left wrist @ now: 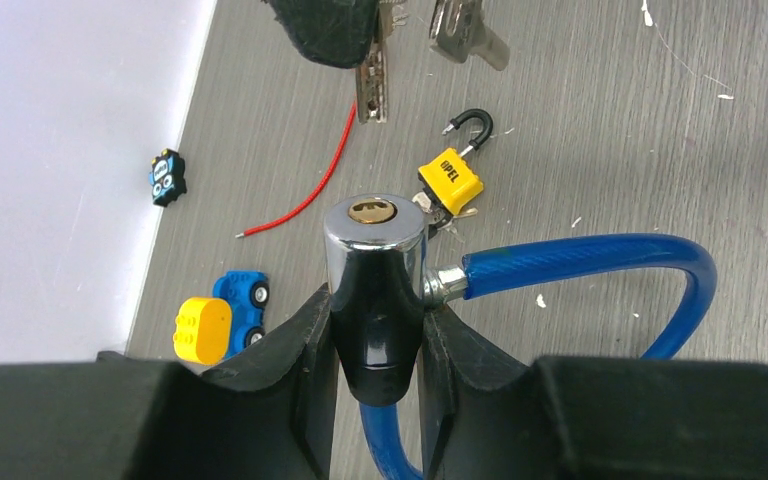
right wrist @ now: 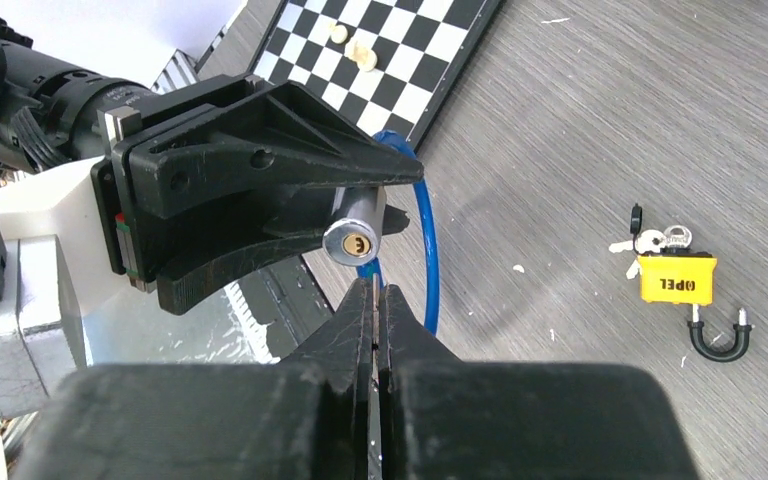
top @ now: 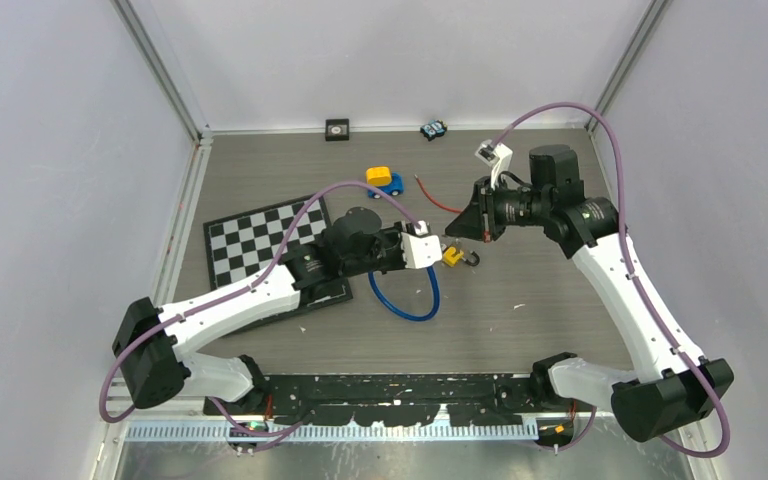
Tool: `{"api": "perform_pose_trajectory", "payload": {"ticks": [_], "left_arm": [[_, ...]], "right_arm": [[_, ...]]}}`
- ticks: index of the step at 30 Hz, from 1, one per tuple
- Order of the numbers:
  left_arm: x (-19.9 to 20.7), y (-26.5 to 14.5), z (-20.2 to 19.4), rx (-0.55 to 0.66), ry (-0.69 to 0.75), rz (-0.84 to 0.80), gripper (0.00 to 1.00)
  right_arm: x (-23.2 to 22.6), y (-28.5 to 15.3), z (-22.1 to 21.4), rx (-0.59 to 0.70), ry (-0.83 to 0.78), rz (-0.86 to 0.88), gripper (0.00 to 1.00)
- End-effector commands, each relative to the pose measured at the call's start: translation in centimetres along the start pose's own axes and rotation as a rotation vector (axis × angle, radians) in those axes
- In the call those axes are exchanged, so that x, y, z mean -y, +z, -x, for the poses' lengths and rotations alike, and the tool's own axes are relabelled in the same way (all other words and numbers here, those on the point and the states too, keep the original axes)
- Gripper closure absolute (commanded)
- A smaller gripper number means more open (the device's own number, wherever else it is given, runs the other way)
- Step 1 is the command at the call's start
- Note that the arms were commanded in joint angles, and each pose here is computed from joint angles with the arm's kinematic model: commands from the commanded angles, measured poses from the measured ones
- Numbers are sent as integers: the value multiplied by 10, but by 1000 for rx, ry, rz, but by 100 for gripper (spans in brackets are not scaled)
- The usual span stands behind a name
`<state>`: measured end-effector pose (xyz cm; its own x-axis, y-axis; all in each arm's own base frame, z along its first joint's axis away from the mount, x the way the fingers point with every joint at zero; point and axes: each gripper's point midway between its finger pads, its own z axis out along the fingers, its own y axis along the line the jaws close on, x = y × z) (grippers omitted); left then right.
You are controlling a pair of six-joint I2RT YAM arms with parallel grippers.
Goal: Unlock with the key
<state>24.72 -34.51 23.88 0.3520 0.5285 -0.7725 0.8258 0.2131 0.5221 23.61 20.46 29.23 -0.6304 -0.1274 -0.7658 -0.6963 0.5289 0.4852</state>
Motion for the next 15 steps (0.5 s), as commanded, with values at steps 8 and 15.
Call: {"api": "perform_pose_trajectory", "payload": {"ticks": [8,15], "left_arm": [[-26,-13,40,141,-79,116,100],[-28,-10,39,131,-103,127,100]], "right_arm": [[0,7,19,90,-10,15,100],[-3,8,19,93,6,29,100]]}}
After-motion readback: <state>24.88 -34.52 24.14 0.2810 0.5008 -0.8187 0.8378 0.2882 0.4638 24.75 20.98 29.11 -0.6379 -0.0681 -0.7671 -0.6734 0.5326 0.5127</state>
